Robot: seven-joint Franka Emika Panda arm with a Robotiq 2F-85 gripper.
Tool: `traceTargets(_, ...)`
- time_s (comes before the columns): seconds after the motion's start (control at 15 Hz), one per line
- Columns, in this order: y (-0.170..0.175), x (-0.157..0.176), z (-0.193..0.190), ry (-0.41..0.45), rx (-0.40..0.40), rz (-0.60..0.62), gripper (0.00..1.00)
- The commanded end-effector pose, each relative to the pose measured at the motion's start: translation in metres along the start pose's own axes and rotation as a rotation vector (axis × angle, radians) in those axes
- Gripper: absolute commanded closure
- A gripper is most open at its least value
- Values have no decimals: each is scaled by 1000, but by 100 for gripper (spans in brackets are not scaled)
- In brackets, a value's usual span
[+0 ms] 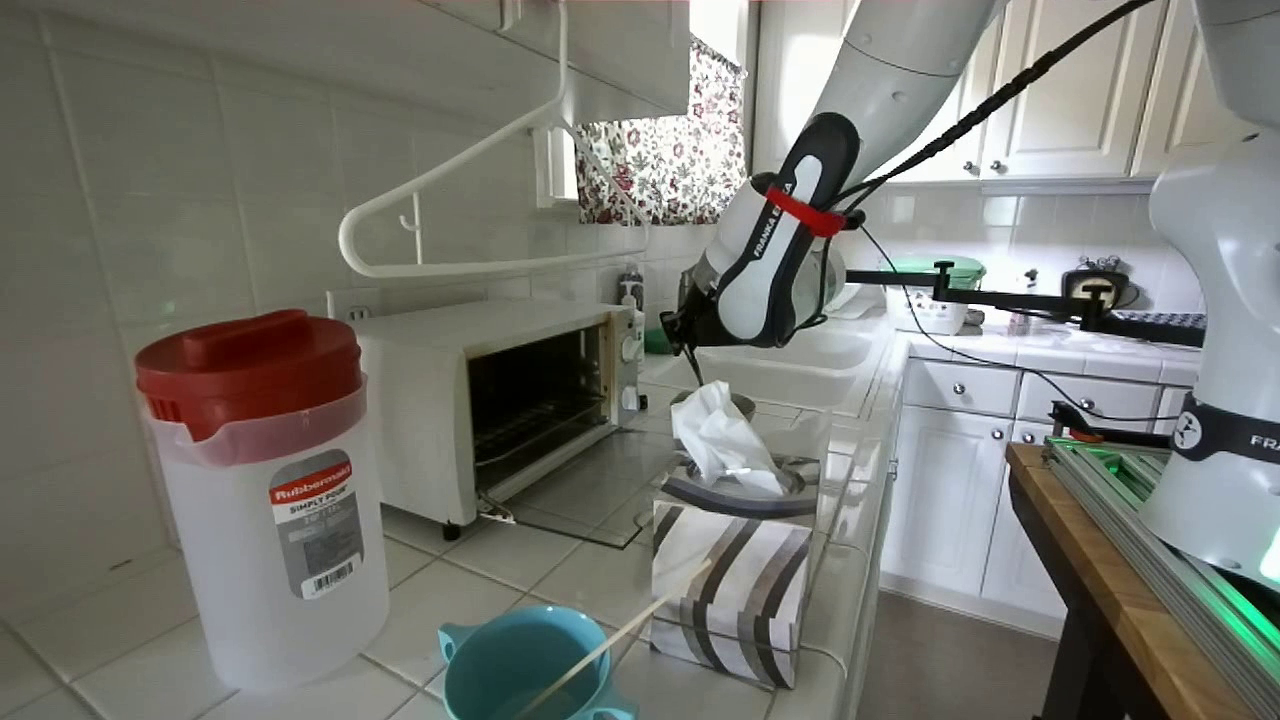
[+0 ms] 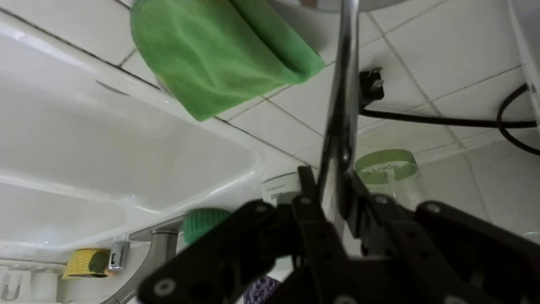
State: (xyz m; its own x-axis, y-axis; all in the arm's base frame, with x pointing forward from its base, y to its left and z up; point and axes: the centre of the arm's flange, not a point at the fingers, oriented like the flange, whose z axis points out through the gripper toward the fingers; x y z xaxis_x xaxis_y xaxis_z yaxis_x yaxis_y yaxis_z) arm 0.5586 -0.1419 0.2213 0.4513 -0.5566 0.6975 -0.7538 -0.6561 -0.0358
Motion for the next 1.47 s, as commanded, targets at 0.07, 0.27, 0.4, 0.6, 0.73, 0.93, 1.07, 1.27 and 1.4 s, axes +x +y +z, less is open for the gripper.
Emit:
traceTargets(0.07, -1, 18, -11, -48, 0, 49, 95)
traceTargets(0.27, 1, 23, -12, -84, -9, 73, 95)
traceTargets(0.4, 3, 26, -13, -101, -12, 86, 95)
traceTargets(0.6, 9, 36, -13, -113, -20, 108, 95)
traceTargets(0.73, 18, 47, -14, -119, -27, 131, 95)
traceTargets(0.93, 30, 64, -16, -130, -40, 159, 95)
traceTargets(1.07, 36, 72, -17, -133, -49, 176, 95)
traceTargets(1.27, 36, 74, -18, -140, -52, 193, 95)
traceTargets(1.4, 34, 71, -17, -141, -52, 199, 95)
